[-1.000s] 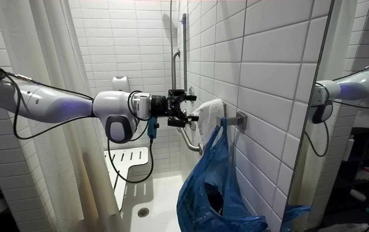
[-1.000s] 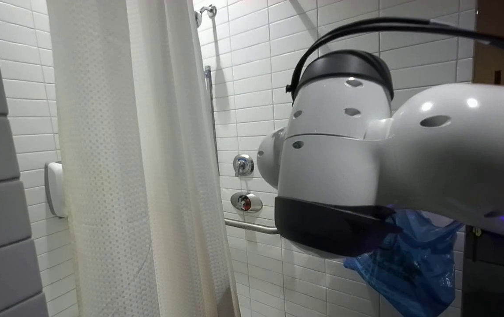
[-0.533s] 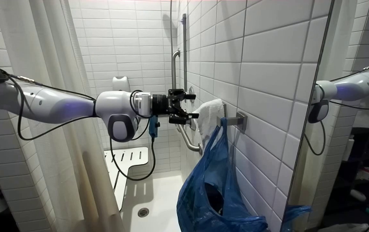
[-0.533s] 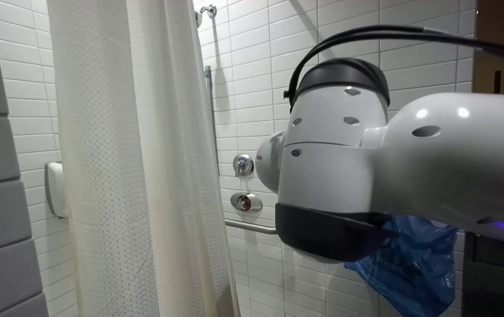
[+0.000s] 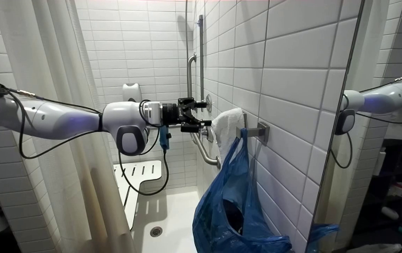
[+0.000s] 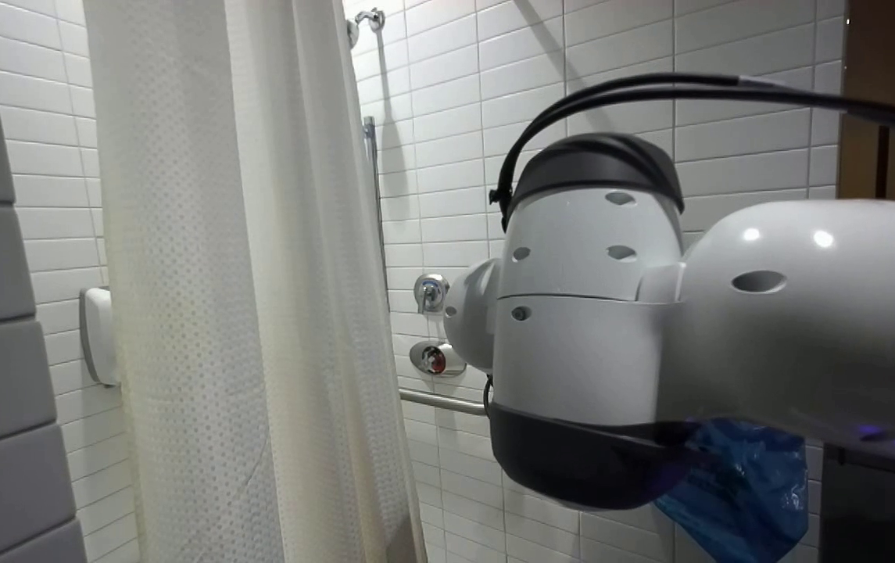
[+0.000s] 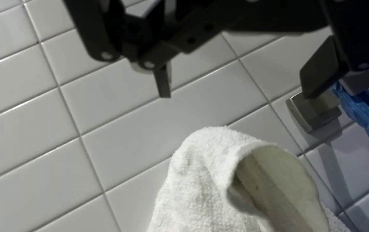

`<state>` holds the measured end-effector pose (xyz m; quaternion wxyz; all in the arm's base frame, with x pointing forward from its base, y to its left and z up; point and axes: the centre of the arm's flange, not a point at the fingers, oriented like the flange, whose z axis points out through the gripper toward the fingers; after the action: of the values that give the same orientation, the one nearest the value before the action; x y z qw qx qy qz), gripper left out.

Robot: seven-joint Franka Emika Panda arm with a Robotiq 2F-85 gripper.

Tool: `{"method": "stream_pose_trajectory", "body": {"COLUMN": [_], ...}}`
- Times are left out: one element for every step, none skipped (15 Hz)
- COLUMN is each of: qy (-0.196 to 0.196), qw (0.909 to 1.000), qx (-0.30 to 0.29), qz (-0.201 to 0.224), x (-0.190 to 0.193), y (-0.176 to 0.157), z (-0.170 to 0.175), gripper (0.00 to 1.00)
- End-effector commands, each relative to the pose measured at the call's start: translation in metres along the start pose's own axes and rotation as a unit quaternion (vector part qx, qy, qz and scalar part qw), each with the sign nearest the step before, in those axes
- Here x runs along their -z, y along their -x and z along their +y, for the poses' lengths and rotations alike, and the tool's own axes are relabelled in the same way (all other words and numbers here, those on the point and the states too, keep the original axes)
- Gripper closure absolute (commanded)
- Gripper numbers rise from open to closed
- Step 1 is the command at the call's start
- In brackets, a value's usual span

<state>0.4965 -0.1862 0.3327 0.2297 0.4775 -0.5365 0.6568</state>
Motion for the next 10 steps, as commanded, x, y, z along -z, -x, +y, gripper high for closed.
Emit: {"method": "stream_pose_trajectory", "body": {"qy": [0.001,0.003,0.006,0.011,0.015,0.021,0.024,0.028,0.032,0.035], "qw": [0.9998,0.9998,0.9997,0.9996,0.9994,0.9991,0.9989,0.9986,0.9983,0.9979], "qx": [0.017,0.021,0.024,0.027,0.032,0.037,0.040,0.044,0.049,0.054], "qz": [0.003,0.005,0.004,0.005,0.005,0.006,0.006,0.006,0.003,0.004], "x": [0.001,0.001,-0.001,-0.002,-0.003,-0.005,-0.007,-0.009,-0.011,-0.013], "y": [0.004,0.004,0.004,0.004,0.005,0.004,0.005,0.005,0.005,0.004], "z": [-0.010,-0.009,-0.009,-0.009,-0.008,-0.006,-0.006,-0.004,-0.004,-0.001], "gripper": [0.00,0.00,0.00,0.00,0.00,0.00,0.00,0.00,0.00,0.00]}}
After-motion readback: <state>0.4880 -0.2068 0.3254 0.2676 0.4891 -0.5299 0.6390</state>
